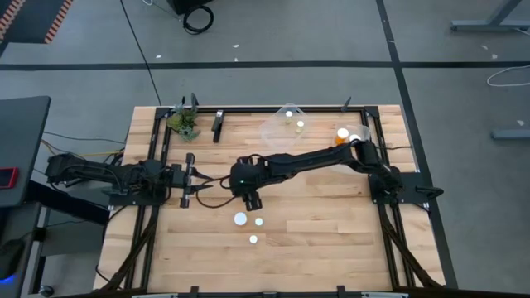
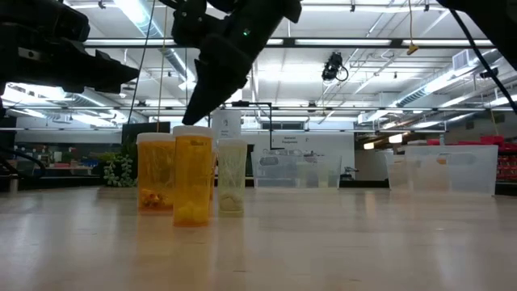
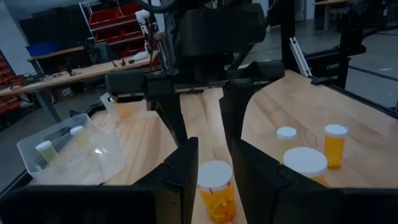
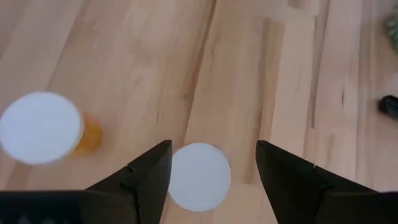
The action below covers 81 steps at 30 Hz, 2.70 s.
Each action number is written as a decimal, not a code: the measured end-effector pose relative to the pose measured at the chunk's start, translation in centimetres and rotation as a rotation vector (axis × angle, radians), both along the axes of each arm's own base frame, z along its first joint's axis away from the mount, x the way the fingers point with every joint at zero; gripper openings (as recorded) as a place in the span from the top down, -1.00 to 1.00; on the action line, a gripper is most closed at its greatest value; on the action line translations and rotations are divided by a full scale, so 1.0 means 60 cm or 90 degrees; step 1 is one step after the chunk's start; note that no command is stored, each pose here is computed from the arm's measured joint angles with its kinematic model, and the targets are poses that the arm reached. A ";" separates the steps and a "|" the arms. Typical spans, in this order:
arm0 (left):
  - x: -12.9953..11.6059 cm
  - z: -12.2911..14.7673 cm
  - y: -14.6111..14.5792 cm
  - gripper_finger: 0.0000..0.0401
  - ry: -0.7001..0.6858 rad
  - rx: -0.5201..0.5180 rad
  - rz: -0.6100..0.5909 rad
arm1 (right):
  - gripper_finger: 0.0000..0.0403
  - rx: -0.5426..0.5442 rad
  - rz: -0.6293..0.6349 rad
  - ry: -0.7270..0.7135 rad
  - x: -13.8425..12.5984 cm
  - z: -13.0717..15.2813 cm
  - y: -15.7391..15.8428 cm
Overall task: Pick and place medicine bottles into bin by pill shape (circle, oval)
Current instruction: Put the big orange pill bottle into the right transparent bin
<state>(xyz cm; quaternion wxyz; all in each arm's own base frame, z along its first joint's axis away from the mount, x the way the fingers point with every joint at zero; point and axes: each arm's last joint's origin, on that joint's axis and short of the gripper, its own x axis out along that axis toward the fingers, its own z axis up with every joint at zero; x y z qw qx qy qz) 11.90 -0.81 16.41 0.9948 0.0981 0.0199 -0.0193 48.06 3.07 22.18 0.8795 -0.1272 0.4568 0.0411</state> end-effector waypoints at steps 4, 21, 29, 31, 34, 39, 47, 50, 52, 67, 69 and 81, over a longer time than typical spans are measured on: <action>0.000 0.000 0.000 0.47 0.001 0.000 0.000 | -0.19 0.022 0.010 0.006 0.001 -0.003 -0.007; 0.000 0.000 0.000 0.47 0.000 0.000 0.000 | -0.49 0.019 0.059 0.023 -0.004 -0.030 -0.013; 0.000 0.000 0.000 0.46 0.000 0.000 0.000 | -0.53 0.035 0.060 0.024 -0.004 -0.030 -0.014; 0.000 0.000 0.000 0.47 0.000 0.000 0.000 | -0.53 0.037 0.062 0.019 -0.004 -0.033 -0.013; 0.000 0.000 0.000 0.46 0.000 0.000 0.000 | -0.53 0.037 0.062 0.022 -0.007 -0.047 -0.013; 0.000 0.000 0.000 0.46 0.000 0.000 0.000 | -0.53 0.021 0.052 0.028 -0.012 -0.071 -0.020; 0.000 0.000 0.000 0.47 0.000 0.000 0.000 | -0.50 0.019 0.046 0.018 -0.011 -0.072 -0.020; 0.000 0.000 0.000 0.47 0.000 0.000 0.000 | -0.42 0.020 0.045 0.017 -0.011 -0.072 -0.020; 0.000 0.000 0.000 0.47 0.000 0.000 0.000 | -0.35 0.023 0.041 0.018 -0.011 -0.072 -0.020; 0.000 0.000 0.000 0.46 0.000 0.000 0.000 | -0.18 -0.036 -0.032 0.029 -0.030 -0.035 -0.032; 0.000 0.000 0.000 0.47 0.000 0.000 0.000 | -0.17 -0.039 -0.045 0.030 -0.037 -0.021 -0.033; 0.000 0.000 0.000 0.47 0.000 0.000 0.000 | -0.16 -0.068 -0.150 0.056 -0.100 0.067 -0.043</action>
